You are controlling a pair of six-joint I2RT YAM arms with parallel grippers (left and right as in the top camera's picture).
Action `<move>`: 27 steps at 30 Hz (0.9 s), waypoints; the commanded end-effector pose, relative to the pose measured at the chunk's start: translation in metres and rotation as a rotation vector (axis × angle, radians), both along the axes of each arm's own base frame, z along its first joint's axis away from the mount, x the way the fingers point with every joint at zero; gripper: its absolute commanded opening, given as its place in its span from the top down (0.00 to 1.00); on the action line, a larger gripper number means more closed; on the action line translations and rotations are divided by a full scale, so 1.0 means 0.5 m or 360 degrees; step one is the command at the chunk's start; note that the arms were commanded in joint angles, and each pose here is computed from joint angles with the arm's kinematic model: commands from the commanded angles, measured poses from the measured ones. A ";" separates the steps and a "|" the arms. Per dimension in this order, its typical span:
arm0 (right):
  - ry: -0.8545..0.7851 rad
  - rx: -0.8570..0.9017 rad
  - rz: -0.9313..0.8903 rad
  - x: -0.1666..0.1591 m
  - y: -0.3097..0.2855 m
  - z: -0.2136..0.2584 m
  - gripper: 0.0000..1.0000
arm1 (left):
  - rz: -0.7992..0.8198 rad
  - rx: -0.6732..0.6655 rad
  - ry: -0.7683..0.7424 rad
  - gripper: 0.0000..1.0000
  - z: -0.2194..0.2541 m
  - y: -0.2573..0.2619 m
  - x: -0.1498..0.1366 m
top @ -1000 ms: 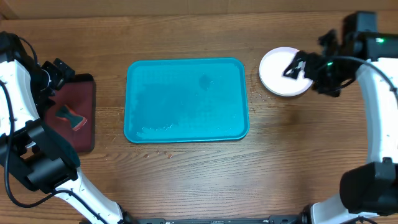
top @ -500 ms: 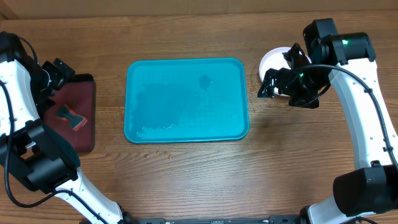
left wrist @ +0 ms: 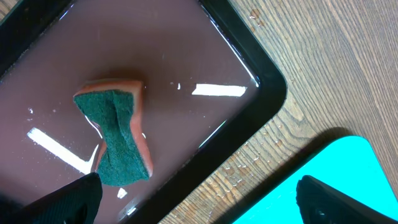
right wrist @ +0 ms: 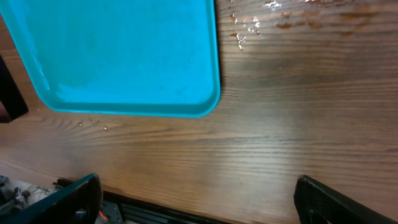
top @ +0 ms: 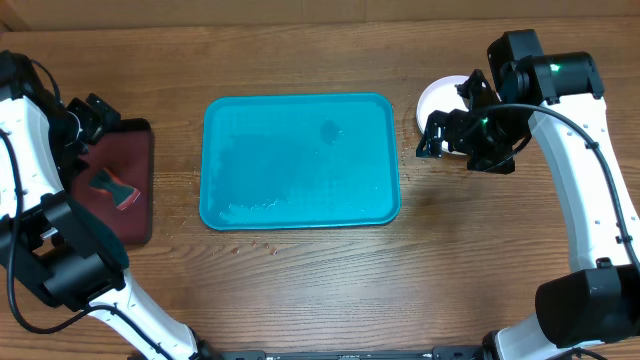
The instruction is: Clean dirty plates on tray and stack at the side
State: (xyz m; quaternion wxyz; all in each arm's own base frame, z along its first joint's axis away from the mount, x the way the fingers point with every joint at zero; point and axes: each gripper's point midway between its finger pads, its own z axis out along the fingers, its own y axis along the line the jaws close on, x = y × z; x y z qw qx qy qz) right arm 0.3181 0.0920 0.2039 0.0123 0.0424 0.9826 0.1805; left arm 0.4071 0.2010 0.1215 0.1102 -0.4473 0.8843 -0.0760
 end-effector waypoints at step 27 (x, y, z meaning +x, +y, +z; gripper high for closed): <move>-0.1077 -0.0023 0.0078 -0.019 -0.009 0.119 0.00 | -0.0028 0.0003 -0.0028 0.00 0.012 -0.001 -0.001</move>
